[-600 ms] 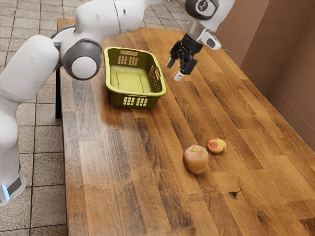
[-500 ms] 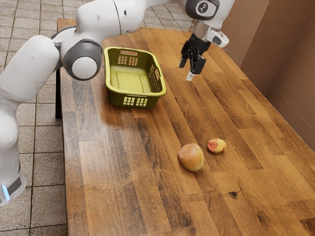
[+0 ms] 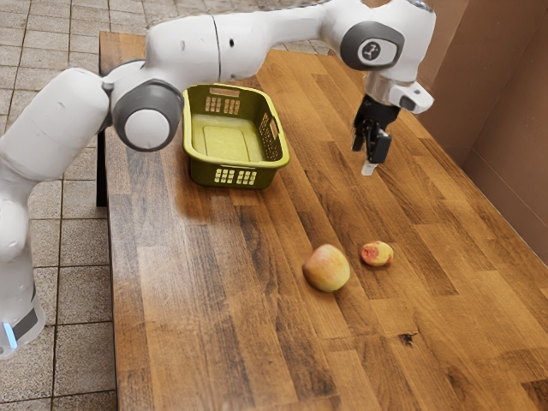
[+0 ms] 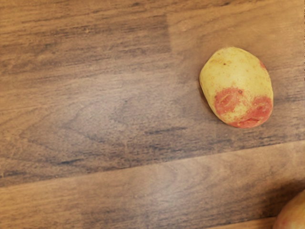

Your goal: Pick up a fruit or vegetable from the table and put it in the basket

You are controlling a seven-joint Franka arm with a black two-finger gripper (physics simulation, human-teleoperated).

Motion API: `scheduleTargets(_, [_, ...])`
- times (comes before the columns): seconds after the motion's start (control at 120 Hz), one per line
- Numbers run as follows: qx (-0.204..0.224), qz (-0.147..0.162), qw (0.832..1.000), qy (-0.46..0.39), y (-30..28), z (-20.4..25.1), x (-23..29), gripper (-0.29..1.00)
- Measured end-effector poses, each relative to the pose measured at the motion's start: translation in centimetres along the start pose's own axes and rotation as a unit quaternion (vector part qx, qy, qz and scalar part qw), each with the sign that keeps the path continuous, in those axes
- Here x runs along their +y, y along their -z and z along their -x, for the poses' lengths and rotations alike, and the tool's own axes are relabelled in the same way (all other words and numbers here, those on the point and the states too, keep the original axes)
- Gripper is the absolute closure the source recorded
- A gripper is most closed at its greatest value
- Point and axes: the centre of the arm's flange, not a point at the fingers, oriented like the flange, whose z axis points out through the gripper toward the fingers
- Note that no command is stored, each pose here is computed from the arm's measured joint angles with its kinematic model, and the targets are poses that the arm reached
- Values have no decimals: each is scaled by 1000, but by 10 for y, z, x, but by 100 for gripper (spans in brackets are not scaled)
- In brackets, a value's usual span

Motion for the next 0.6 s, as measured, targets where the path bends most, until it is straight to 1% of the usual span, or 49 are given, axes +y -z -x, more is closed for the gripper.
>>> scheduleTargets(0.083, [-8, 25, 1000, -8, -37, -14, 12, 0])
scheduleTargets(0.233, [15, 57, 998, -22, -71, -34, 34, 0])
scheduleTargets(0.375, [29, 73, 997, -24, -96, -45, 40, 0])
scheduleTargets(0.6, [50, 90, 994, -26, -127, -58, 47, 0])
